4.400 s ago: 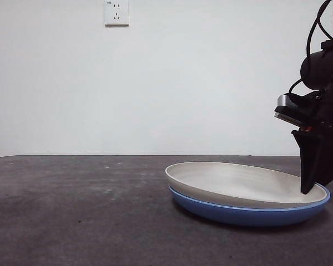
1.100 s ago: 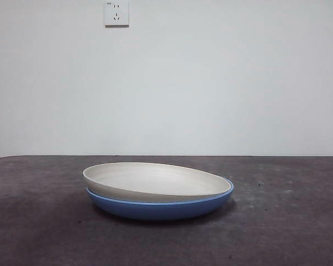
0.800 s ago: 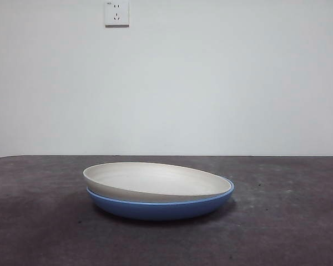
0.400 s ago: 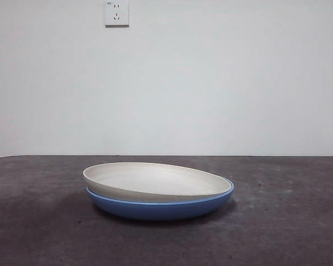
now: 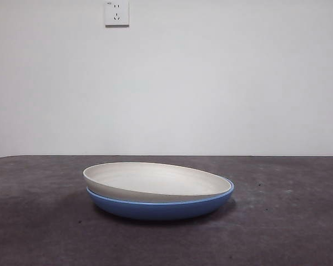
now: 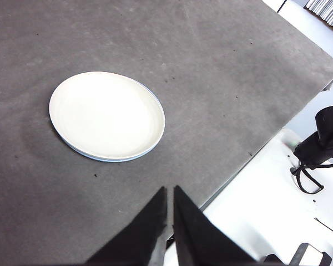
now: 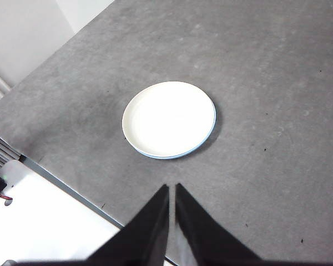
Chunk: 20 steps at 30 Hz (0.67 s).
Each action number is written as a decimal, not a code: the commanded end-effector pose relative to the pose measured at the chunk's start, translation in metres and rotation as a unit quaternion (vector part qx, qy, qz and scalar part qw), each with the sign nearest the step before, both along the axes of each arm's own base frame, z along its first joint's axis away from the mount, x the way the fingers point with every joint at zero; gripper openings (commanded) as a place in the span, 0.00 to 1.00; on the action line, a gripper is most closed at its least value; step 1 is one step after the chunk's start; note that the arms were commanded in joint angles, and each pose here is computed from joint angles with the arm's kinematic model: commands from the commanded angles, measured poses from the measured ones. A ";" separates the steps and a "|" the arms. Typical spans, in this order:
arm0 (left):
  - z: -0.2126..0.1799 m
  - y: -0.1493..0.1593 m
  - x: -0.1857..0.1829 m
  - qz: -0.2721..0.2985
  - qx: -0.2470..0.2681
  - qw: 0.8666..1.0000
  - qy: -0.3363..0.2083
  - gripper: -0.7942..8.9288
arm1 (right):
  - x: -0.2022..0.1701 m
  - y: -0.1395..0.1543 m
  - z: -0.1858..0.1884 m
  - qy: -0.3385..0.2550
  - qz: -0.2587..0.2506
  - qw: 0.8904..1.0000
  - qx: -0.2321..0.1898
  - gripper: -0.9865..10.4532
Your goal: Pick up the white plate, put it on the blue plate, put it on desk
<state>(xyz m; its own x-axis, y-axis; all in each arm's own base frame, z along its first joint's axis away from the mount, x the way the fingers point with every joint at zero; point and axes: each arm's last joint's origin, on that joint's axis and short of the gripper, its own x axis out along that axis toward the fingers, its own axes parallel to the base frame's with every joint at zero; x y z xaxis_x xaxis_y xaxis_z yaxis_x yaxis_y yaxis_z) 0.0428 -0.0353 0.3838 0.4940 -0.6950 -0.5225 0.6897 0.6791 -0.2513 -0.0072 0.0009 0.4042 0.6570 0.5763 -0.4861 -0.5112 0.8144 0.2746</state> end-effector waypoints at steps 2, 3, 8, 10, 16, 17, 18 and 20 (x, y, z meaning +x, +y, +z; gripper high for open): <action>0.003 0.000 0.000 -0.002 -0.005 1.000 -0.008 0.10 | -0.004 -0.002 -0.003 0.028 0.001 0.999 -0.016 0.10; 0.003 0.000 0.000 -0.002 -0.005 1.000 -0.008 0.10 | -0.004 -0.002 -0.003 0.028 0.001 0.999 -0.016 0.10; 0.003 0.000 -0.001 -0.002 -0.006 1.000 -0.010 0.10 | -0.004 -0.002 -0.003 0.028 0.001 0.999 -0.016 0.10; 0.003 0.002 -0.004 0.003 -0.008 1.000 -0.016 0.10 | -0.004 -0.002 -0.003 0.028 0.001 0.999 -0.016 0.10; 0.002 0.012 -0.014 0.056 -0.018 0.998 -0.038 0.10 | -0.004 -0.002 -0.003 0.028 0.002 0.999 -0.016 0.10; 0.001 0.013 -0.015 0.065 -0.019 0.997 -0.041 0.10 | -0.004 -0.002 -0.003 0.028 0.001 0.999 -0.016 0.10; 0.000 0.014 -0.017 0.075 -0.018 0.996 -0.048 0.10 | -0.004 -0.002 -0.003 0.028 0.001 0.999 -0.016 0.10; -0.004 0.016 -0.017 0.086 -0.014 0.993 -0.079 0.10 | -0.004 -0.002 -0.003 0.028 0.002 0.999 -0.016 0.10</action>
